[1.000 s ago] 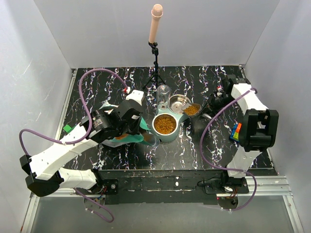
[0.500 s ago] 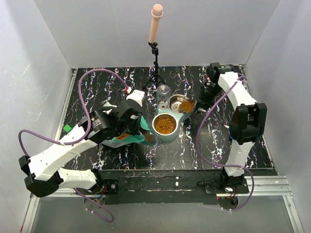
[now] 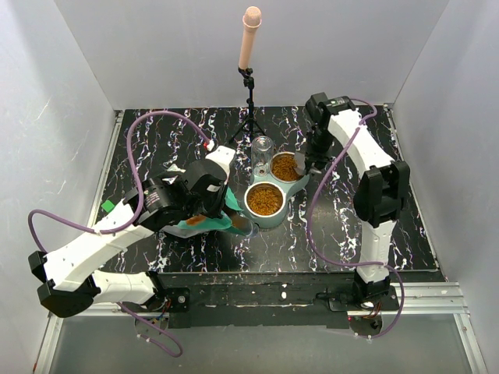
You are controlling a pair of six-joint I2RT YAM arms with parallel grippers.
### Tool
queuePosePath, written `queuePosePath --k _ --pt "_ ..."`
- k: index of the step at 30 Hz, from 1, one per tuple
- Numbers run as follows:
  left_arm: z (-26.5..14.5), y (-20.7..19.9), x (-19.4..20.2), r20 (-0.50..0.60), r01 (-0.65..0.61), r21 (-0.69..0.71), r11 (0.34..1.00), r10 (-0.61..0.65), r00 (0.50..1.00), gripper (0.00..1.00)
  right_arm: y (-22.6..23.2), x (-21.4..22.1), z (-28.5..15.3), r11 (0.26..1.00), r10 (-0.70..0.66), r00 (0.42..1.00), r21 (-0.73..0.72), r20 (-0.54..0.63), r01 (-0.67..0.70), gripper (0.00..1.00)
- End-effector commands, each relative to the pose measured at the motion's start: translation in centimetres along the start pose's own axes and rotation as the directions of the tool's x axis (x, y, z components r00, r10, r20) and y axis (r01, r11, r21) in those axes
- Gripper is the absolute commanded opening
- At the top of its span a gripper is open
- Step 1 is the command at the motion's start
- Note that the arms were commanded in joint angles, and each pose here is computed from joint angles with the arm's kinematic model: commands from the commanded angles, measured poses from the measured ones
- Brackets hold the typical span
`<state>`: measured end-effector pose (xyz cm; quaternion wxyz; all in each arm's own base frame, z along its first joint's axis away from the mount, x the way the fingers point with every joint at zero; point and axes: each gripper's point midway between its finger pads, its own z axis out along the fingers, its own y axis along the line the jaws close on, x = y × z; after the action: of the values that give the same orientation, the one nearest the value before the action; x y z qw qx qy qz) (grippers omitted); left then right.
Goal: Serve the pet food
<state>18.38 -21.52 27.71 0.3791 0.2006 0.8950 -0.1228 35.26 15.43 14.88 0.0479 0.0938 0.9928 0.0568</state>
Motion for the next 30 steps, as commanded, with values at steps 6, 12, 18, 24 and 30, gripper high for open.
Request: queuePosePath --k 6,12,18,24,30 --pt "-2.2 -2.6 -5.8 0.199 0.058 0.140 0.989 -0.085 0.976 0.00 -4.1 5.7 -3.9 0.965 -0.079 0.993 0.243 -0.093 0.100 0.01" --pt "-2.2 -2.1 -6.0 0.203 0.066 0.106 0.992 -0.087 0.975 0.00 -3.9 5.2 -5.3 0.948 -0.143 0.990 0.285 -0.010 0.140 0.01" --pt "-2.7 -2.0 -6.4 0.219 0.148 0.112 0.983 -0.169 0.961 0.00 -4.5 7.2 -4.8 0.932 -0.164 0.985 0.320 -0.048 0.170 0.01" --pt "-3.0 -0.8 -6.3 0.235 0.190 0.065 0.980 -0.200 0.951 0.00 -1.8 6.3 -6.3 0.969 -0.162 0.984 0.199 0.076 0.144 0.01" --pt "-3.3 -1.1 -6.2 0.231 0.287 0.104 0.952 -0.304 0.924 0.00 -1.0 7.9 -4.8 0.985 -0.133 0.990 0.121 0.043 0.127 0.01"
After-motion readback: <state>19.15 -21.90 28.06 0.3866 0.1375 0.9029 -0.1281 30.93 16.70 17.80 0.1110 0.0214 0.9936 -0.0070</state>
